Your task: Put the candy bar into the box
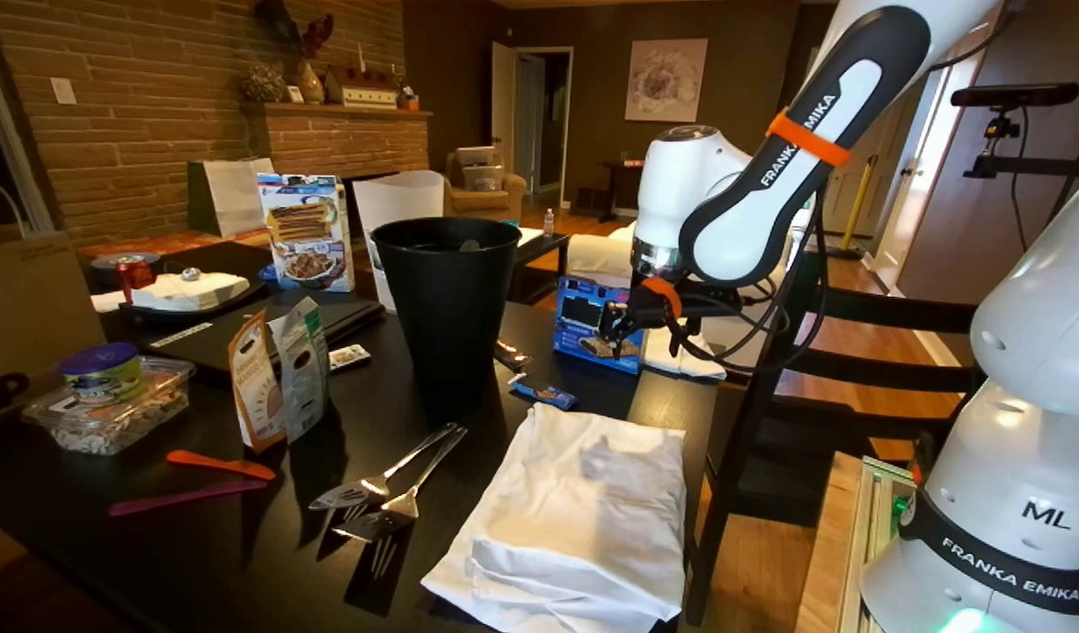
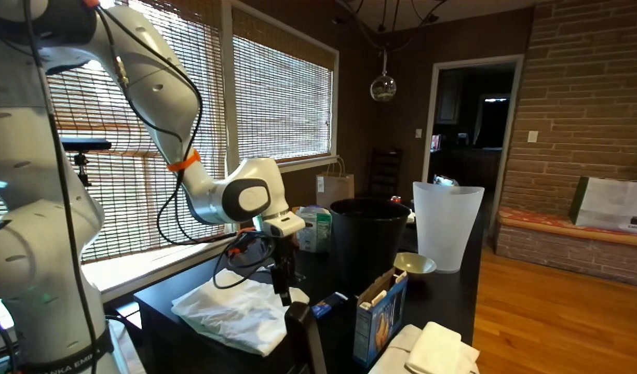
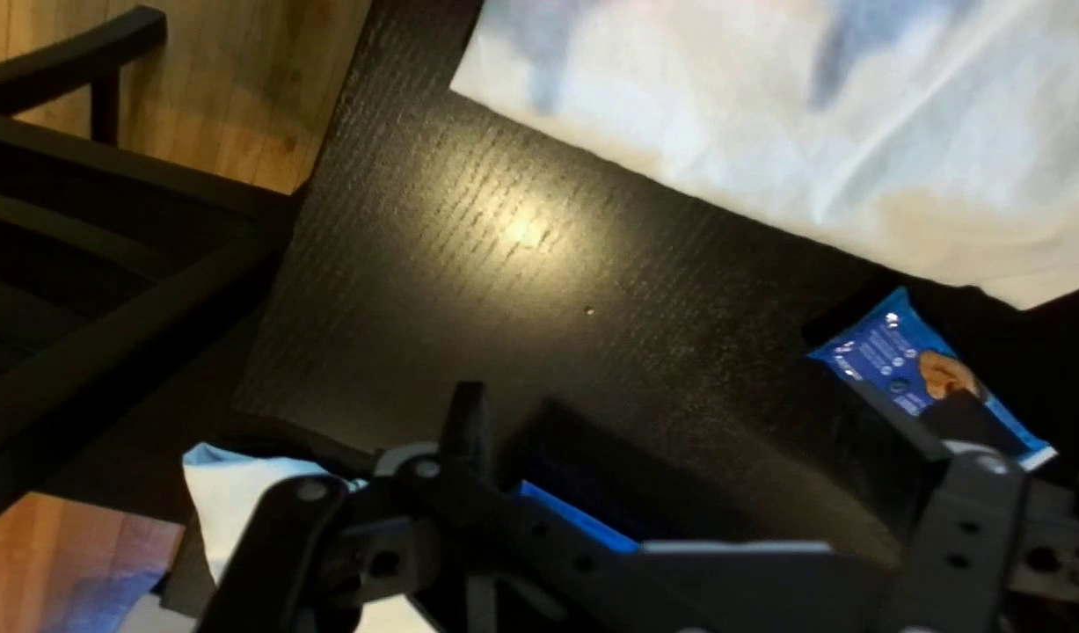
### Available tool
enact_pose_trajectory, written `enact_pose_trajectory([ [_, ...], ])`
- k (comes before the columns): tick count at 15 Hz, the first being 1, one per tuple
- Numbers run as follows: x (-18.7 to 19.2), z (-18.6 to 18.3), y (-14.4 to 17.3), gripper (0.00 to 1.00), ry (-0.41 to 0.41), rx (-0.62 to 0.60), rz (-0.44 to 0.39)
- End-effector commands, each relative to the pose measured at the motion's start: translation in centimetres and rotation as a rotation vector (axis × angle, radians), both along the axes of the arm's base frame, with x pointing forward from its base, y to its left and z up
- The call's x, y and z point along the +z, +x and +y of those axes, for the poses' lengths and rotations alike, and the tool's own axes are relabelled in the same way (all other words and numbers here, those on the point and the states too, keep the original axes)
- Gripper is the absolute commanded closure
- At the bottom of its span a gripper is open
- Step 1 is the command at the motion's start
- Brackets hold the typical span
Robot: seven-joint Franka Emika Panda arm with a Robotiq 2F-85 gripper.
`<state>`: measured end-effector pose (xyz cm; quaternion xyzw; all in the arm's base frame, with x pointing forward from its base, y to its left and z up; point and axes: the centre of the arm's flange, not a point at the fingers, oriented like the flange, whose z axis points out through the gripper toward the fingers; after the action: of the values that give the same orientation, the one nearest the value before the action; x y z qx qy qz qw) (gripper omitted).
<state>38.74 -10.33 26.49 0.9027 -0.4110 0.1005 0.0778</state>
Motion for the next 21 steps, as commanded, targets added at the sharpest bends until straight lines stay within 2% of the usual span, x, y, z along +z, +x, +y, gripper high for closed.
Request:
enact_pose_trajectory([
  [1,-0.8,-0.5,0.0,0.0,0.009,-0.027,0.009],
  [9,-2.0,-0.9,0.7,0.0,0.016,-0.042,0.021],
  [14,-5.0,-2.0,2.9,0.0,0.152,-0.1,0.054],
  [18,-7.0,-1.9,4.7,0.0,0.255,-0.09,0.025],
  [21,-7.9,-2.1,6.0,0.0,0.29,-0.078,0.007],
])
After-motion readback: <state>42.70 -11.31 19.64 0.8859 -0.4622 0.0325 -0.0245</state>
